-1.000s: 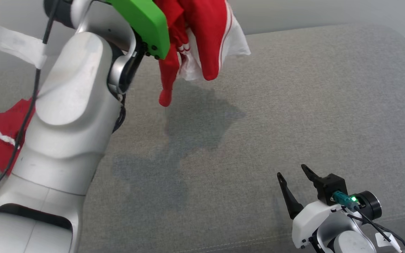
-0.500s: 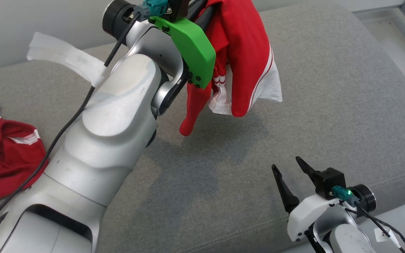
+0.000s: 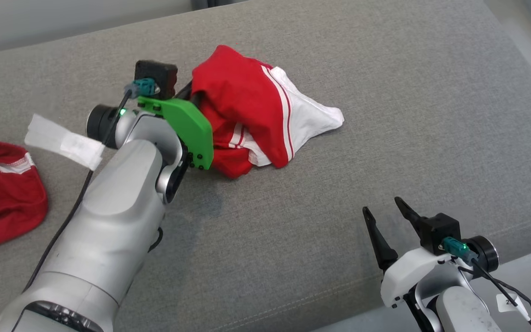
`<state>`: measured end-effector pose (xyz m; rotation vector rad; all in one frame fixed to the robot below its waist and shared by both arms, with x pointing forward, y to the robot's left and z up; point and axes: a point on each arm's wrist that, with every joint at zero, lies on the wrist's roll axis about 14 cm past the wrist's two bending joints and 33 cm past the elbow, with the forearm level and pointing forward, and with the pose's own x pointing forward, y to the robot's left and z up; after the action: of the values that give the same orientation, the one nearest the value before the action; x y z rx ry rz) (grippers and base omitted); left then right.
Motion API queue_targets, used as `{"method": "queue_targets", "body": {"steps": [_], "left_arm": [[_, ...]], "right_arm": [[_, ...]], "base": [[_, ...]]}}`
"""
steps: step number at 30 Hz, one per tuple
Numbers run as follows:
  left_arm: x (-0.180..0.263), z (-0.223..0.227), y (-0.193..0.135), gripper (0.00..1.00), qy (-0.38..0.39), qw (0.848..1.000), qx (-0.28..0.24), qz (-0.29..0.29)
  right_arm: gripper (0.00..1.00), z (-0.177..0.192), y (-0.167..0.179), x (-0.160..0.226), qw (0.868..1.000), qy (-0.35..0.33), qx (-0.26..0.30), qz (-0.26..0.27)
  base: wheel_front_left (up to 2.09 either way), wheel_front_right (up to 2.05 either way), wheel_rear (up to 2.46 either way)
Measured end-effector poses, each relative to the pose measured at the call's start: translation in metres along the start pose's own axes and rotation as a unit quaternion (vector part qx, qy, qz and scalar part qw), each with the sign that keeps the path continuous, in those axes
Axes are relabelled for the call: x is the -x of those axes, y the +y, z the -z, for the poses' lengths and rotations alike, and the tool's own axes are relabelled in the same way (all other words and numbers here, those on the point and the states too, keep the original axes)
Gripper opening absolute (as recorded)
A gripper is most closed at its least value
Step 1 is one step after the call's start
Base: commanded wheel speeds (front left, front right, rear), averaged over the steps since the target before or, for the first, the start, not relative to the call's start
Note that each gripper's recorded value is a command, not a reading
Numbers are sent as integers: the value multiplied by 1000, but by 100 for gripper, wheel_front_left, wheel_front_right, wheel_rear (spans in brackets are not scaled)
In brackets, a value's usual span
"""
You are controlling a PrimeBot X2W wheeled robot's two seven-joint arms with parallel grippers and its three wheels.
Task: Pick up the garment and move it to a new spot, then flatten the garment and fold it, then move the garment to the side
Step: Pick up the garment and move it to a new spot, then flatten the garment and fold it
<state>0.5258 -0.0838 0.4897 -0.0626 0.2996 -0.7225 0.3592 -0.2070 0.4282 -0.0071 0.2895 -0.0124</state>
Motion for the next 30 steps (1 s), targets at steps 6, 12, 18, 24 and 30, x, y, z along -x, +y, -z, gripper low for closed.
{"method": "queue_targets", "body": {"steps": [6, 12, 18, 24, 30], "left_arm": [[20, 28, 32, 100, 21, 998, 12, -58], [41, 31, 48, 100, 10, 995, 24, -96], [58, 26, 44, 100, -15, 995, 36, -93], [79, 29, 21, 100, -33, 996, 48, -72], [84, 37, -14, 100, -16, 999, 43, -30]], "right_arm": [[100, -5, 12, -5, 1000, -6, 3, -19], [100, -12, 17, -4, 999, -17, 2, -27], [100, -16, 20, 0, 999, -24, -1, -31], [100, -21, 27, 7, 999, -32, -3, -41], [100, -25, 29, 13, 998, -42, -5, -44]], "base": [[0, 0, 0], [0, 0, 0], [0, 0, 0], [0, 0, 0], [0, 0, 0]]}}
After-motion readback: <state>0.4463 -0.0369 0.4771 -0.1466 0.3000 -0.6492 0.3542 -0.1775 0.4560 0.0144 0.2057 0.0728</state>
